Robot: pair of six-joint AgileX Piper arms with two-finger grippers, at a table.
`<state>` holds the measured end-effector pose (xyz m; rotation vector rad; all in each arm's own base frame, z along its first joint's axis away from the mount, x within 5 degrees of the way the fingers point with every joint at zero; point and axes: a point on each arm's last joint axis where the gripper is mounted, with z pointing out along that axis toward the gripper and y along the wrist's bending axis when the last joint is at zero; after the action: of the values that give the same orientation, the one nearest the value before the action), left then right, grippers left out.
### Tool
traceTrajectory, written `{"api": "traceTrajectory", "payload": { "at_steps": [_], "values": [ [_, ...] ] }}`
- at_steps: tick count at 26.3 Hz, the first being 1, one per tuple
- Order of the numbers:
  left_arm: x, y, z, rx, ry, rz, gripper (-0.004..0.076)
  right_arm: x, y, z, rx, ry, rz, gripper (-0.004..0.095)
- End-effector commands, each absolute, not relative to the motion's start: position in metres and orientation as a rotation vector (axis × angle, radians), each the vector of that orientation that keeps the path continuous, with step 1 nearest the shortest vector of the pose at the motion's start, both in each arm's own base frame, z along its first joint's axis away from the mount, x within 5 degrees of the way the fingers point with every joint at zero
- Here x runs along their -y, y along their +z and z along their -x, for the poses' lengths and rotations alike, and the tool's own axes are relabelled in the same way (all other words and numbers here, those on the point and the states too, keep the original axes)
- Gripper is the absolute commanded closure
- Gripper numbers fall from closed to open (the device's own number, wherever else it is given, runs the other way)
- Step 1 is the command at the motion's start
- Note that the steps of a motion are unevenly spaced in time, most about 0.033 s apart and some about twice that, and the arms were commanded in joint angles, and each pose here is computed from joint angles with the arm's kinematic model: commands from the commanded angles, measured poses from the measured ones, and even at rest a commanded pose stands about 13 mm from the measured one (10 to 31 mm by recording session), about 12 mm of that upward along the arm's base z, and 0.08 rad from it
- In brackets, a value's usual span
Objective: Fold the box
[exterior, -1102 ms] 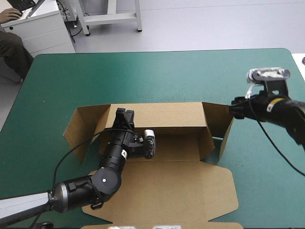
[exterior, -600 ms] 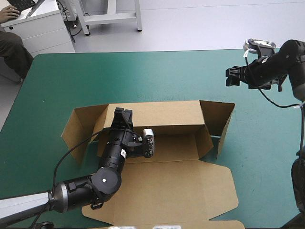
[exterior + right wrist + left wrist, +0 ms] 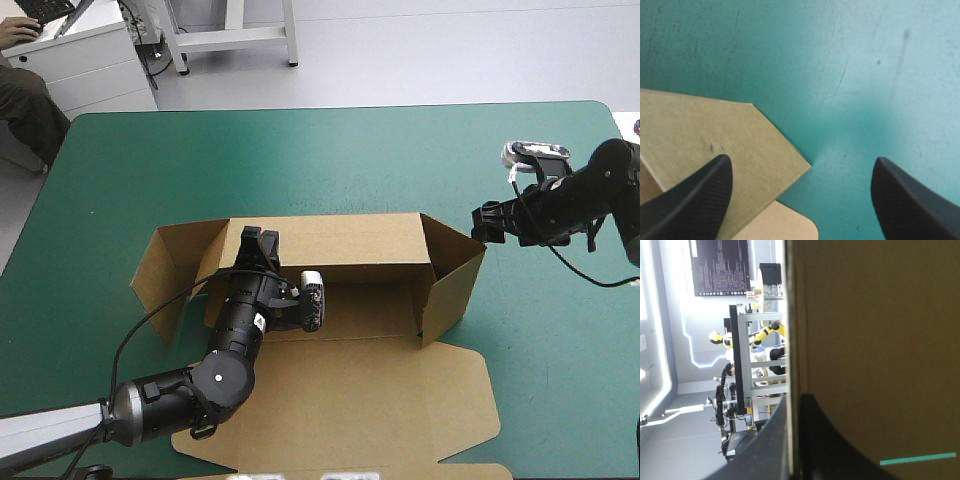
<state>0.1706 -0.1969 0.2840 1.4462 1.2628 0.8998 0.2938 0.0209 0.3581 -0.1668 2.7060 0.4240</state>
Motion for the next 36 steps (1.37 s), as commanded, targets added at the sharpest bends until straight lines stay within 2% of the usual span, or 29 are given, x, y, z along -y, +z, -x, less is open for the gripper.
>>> {"api": "traceTrajectory", "payload": {
  "at_steps": [1,8,11,13,20,22,26,36],
  "values": [
    [0.196,0.302,-0.170,-1.216,0.922,-1.374,0.0734,-0.022,0.371,-0.264,-2.657,0.436,0.206,0.0204],
    [0.196,0.302,-0.170,-1.216,0.922,-1.374,0.0734,-0.025,0.357,-0.235,-2.567,0.410,0.337,0.0207],
    [0.196,0.302,-0.170,-1.215,0.921,-1.375,0.0734,-0.036,0.339,-0.233,-2.457,0.502,0.636,0.0207],
    [0.196,0.302,-0.170,-1.215,0.921,-1.375,0.0734,-0.041,0.334,-0.234,-2.384,0.559,0.741,0.0207],
    [0.196,0.302,-0.170,-1.215,0.922,-1.377,0.0734,-0.041,0.323,-0.242,-2.381,0.564,0.717,0.0207],
    [0.196,0.302,-0.170,-1.215,0.922,-1.377,0.0734,-0.043,0.323,-0.239,-2.415,0.616,0.677,0.0207],
    [0.196,0.302,-0.170,-1.215,0.922,-1.377,0.0734,-0.051,0.324,-0.225,-2.500,0.844,0.668,0.0207],
    [0.196,0.302,-0.170,-1.216,0.923,-1.375,0.0734,-0.089,0.349,-0.197,-2.438,1.052,0.628,0.0207]
  ]
}}
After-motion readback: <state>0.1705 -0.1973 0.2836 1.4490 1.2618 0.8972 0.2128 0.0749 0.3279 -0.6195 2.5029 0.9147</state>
